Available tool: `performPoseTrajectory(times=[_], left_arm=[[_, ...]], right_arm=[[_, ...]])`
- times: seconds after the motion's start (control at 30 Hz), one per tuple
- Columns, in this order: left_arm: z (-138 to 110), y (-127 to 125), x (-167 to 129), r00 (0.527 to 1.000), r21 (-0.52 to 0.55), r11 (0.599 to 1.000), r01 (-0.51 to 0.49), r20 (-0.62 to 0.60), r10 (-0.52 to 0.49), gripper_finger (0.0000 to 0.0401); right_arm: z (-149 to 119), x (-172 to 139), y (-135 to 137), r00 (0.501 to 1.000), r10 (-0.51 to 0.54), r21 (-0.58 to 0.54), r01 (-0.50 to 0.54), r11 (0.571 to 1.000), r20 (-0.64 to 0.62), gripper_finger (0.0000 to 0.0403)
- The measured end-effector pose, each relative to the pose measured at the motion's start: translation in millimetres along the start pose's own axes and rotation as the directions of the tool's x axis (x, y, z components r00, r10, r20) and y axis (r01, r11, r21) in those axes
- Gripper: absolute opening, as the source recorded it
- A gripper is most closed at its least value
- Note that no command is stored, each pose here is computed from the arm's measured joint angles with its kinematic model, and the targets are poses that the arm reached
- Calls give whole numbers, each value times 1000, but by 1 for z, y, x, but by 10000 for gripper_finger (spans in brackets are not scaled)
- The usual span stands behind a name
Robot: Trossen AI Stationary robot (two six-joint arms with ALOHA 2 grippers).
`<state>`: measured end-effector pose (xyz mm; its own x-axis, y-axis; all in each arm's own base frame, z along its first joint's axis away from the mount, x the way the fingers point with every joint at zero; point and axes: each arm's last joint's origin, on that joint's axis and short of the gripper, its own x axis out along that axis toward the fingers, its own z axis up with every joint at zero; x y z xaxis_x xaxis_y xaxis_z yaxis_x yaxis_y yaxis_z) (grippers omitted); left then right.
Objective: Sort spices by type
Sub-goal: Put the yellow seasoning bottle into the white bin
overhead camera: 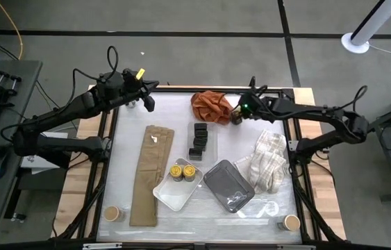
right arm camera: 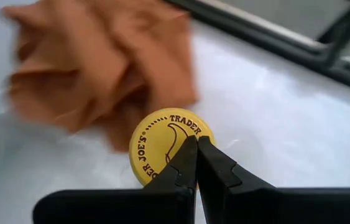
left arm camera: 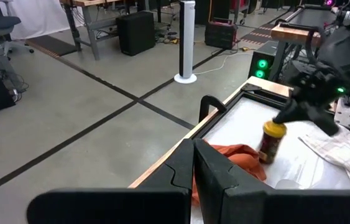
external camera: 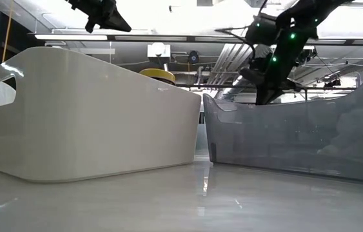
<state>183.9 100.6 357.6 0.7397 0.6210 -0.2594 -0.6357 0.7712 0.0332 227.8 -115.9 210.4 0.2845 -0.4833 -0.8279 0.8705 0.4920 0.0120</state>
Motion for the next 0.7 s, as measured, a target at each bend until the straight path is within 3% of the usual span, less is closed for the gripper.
performPoseTrajectory(times=[0.37,0.53,0.63,0.7], left_arm=[[0,0,0,1000,-26,1000,0,0,0,0],[0,0,0,1000,-26,1000,0,0,0,0],[0,0,0,1000,-25,1000,0,0,0,0],[0,0,0,1000,-25,1000,0,0,0,0]], right_arm=[[-26,-23,31,971,205,-155,-222,963,-119,0],[-37,-49,23,941,271,-177,-307,935,-201,0],[-45,-62,12,936,260,-189,-307,933,-238,0],[-42,-74,7,935,301,-179,-333,926,-184,0]])
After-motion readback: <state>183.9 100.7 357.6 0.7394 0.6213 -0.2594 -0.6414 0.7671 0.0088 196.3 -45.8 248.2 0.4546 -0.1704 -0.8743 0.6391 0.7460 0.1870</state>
